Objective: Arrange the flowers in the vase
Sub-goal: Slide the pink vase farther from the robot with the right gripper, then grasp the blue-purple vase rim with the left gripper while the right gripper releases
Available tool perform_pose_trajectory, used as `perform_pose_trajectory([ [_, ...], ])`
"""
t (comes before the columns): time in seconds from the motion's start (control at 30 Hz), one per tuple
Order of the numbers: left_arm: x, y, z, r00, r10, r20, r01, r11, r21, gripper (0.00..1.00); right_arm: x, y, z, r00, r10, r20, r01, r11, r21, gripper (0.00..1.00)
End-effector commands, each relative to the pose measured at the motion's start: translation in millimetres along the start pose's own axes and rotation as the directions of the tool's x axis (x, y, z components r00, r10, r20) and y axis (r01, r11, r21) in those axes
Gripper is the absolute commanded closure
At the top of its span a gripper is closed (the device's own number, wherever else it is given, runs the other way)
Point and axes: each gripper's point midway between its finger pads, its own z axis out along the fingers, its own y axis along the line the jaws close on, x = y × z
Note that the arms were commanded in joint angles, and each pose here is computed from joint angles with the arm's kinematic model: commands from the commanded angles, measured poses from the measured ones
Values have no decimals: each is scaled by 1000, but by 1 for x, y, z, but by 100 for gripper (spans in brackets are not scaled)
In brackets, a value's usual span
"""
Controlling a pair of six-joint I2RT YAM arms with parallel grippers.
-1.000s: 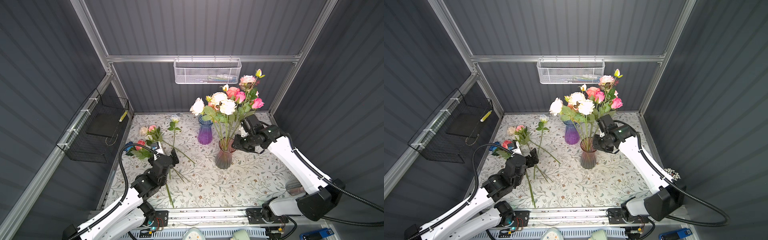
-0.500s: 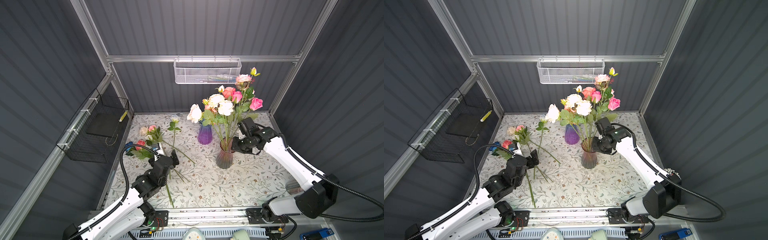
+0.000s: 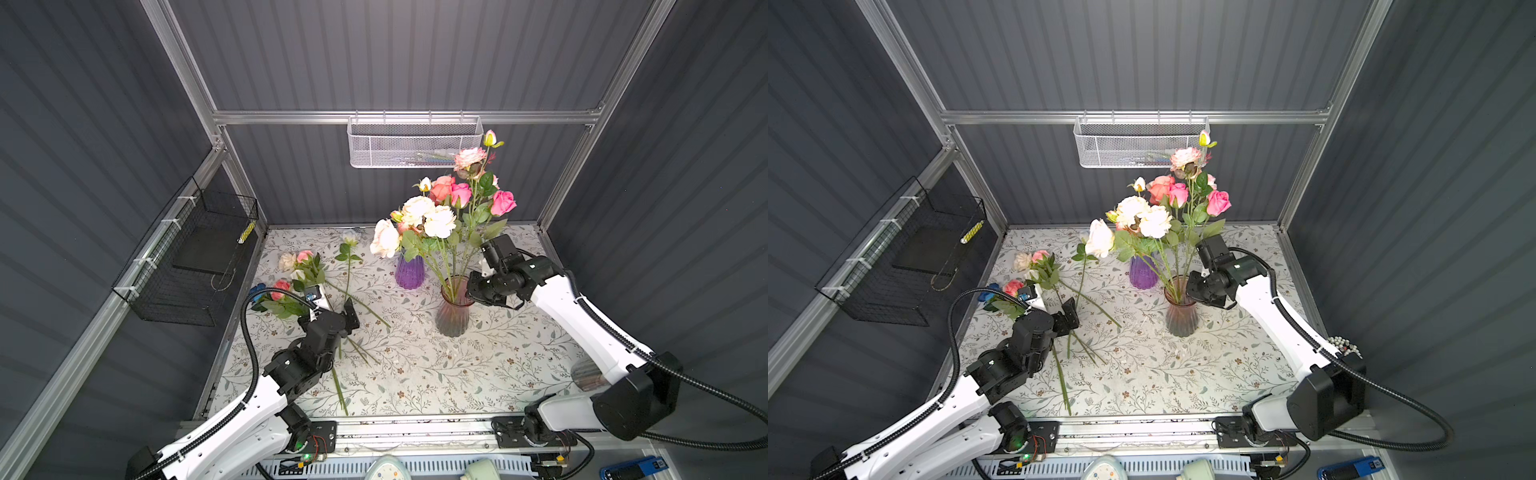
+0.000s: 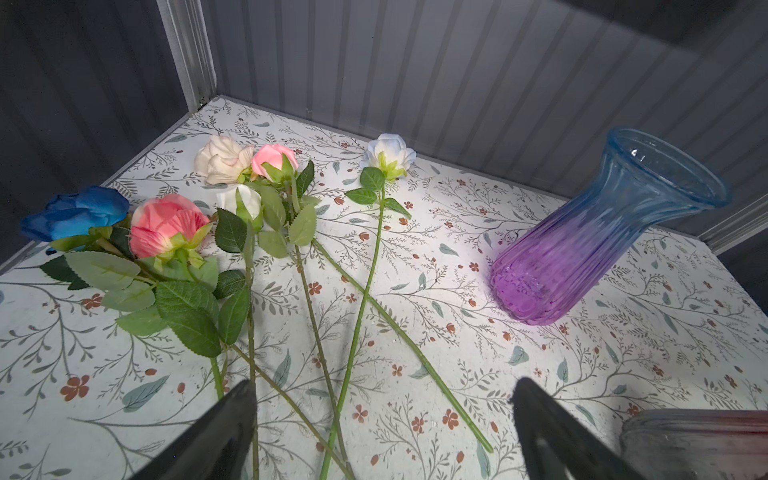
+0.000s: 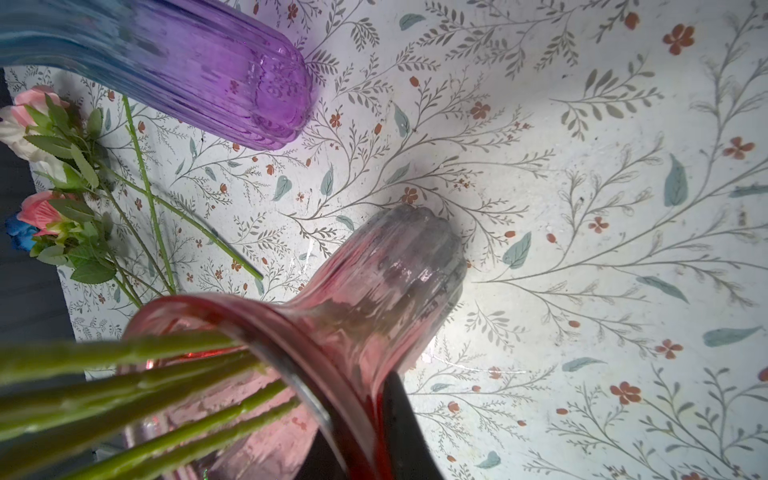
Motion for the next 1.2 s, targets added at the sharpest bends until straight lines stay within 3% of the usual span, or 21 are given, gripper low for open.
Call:
perform_pose_trajectory([
  [0.0, -10, -6, -2, 1000, 24, 12, -24, 1000, 12, 3, -18, 0, 1, 999, -2, 50, 3, 1000, -17, 98],
  [0.17, -15, -10, -2, 999, 27, 17, -27, 999, 20, 3, -40, 5, -2, 996, 15, 83, -9, 997, -71, 100],
  [0.43, -24, -21, 0, 999, 40, 10, -41, 999, 33, 3, -96, 3, 3, 989, 35, 144, -26, 998, -64, 100],
  [0.77, -33, -27, -2, 998, 66, 6, -66, 997, 44, 3, -155, -7, 20, 984, 118, 131, -103, 988, -114, 100],
  [1.0, -31, -30, -1, 998, 67, -2, -67, 996, 58, 3, -164, -1, 30, 990, 109, 87, -99, 989, -113, 100],
  [1.17, -33, -33, -2, 998, 66, -8, -65, 996, 63, 3, -161, 1, 27, 996, 79, 52, -73, 992, -100, 91],
])
